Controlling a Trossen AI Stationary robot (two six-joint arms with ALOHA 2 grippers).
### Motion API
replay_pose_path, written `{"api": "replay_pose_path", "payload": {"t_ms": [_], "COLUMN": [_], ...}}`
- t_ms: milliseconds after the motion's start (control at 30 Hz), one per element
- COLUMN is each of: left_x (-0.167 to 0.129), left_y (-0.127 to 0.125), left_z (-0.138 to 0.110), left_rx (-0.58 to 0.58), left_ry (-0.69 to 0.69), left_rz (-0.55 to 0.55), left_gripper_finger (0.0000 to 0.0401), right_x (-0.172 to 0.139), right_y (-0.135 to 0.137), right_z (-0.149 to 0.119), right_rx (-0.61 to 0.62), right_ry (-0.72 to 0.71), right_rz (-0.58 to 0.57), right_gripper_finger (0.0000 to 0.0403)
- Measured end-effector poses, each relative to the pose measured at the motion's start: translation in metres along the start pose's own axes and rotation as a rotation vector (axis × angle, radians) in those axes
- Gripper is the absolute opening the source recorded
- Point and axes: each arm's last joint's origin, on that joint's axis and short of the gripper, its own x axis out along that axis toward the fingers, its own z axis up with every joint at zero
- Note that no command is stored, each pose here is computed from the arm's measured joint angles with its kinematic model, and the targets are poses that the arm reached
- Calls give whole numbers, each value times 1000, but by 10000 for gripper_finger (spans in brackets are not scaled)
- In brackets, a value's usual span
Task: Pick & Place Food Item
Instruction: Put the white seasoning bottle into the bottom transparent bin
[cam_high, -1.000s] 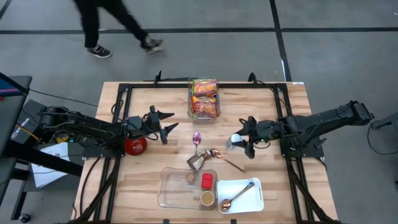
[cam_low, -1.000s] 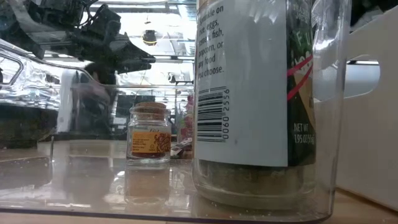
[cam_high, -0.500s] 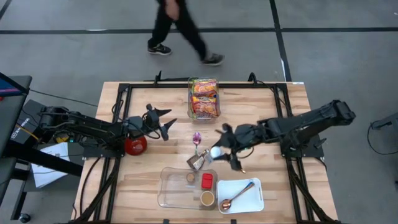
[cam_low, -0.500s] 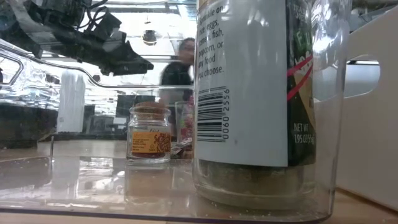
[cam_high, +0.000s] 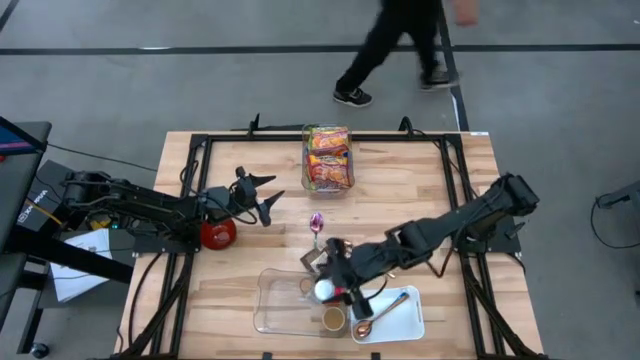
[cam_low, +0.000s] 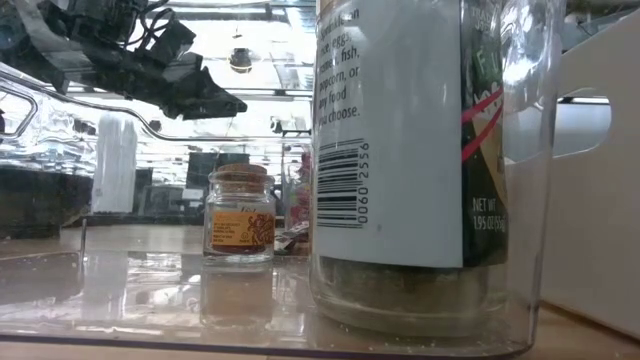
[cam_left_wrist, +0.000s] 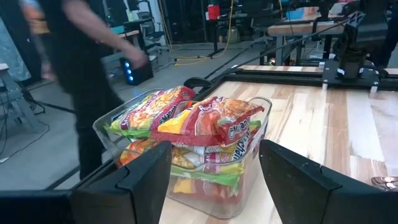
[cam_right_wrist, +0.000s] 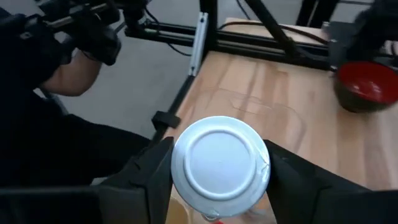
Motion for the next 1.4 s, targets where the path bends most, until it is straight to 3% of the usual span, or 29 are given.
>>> {"api": "replay_pose_path", "payload": {"t_ms": [333,733,1200,1400], "left_x": [0,0,0,0], "left_y": [0,0,0,0], "left_z": [0,-1,-2,-2], "left_rx": [8,13,10,7], "left_ry": [1,9,18,24], "left_rz": [0,-1,-2,-3], "left_gripper_finger": [237,237,237,237], "right_x": [40,88,108,111], "right_y": [20,17,-1,-4], "right_z": [5,-22,-50,-61], "right_rx": [29,49,-9,-26], "right_ry": [31,102,159,163], "right_rz": [56,85,86,147], "right_gripper_finger": [196,196,196,196]}}
